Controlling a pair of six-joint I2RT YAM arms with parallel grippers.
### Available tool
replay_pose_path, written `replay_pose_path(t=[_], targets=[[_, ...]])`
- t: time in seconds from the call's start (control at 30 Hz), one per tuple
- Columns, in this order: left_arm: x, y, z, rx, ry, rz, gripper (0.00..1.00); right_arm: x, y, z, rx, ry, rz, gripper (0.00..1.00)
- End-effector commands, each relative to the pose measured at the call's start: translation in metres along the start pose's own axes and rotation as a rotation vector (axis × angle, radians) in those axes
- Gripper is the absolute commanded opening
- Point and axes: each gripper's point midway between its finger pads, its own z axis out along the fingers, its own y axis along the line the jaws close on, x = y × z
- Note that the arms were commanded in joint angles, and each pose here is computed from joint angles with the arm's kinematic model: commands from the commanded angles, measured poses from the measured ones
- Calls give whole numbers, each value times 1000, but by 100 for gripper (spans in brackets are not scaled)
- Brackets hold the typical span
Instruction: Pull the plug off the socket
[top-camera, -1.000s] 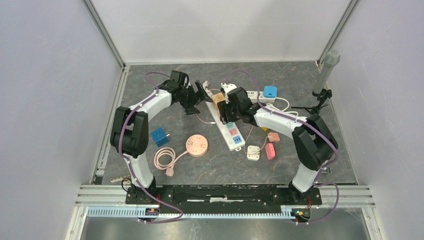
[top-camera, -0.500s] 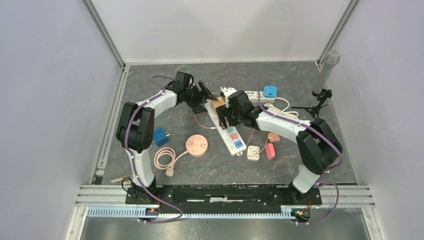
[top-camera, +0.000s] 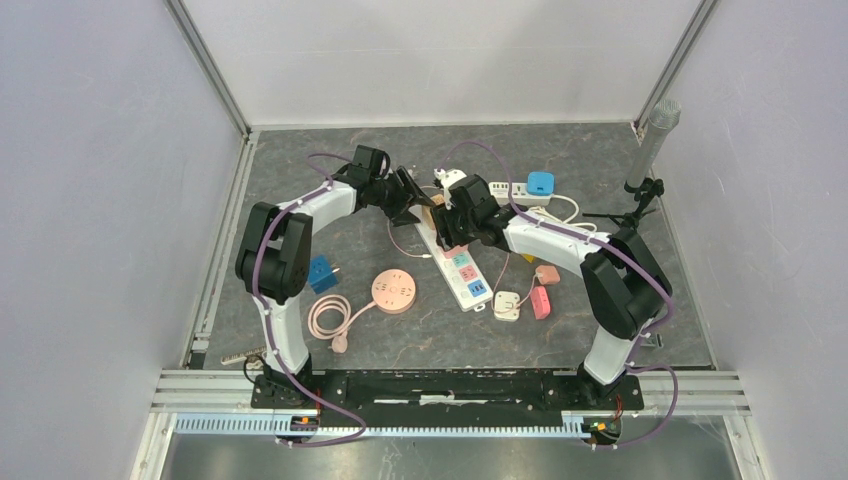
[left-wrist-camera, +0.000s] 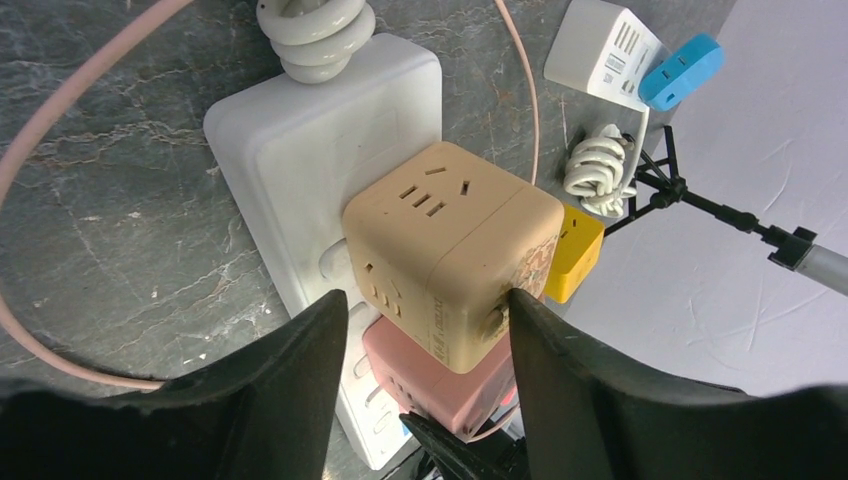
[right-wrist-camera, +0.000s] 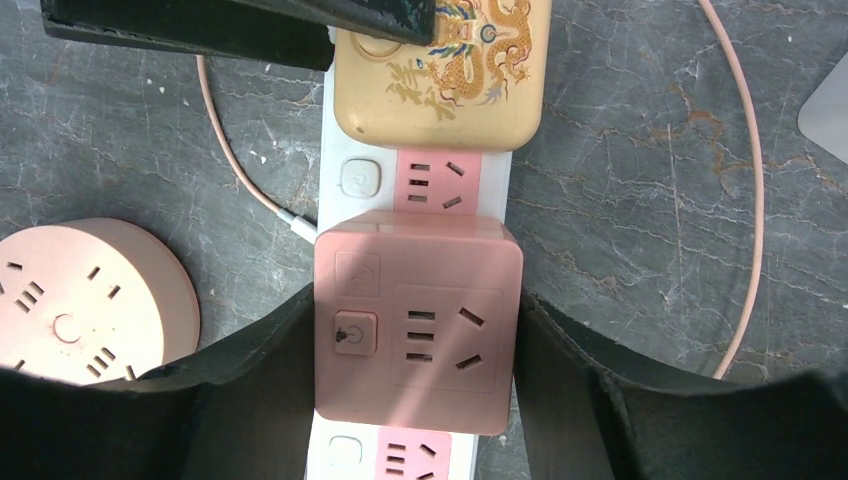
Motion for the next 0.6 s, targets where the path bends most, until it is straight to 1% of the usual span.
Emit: replay_pose_path(t=[0.0, 0.13, 0.23, 0.27, 0.4, 0.57], targets=[[14, 41, 0, -134, 15, 40, 62, -14, 0, -2, 15, -28, -20, 42], [22, 61, -3, -190, 21, 44, 59, -21, 6, -8, -14, -54, -5, 20], [28, 72, -3, -213, 31, 42, 58, -27, 12, -10, -48, -65, 26, 0], [29, 75, -3, -220, 34, 41, 58, -28, 18, -11, -79, -62, 40, 0], [32, 82, -2, -236, 38, 46, 58, -31, 22, -10, -87, -43, 52, 0], [32, 87, -2, -253, 36, 55, 58, -27, 11, -9, 11, -33, -13, 0]])
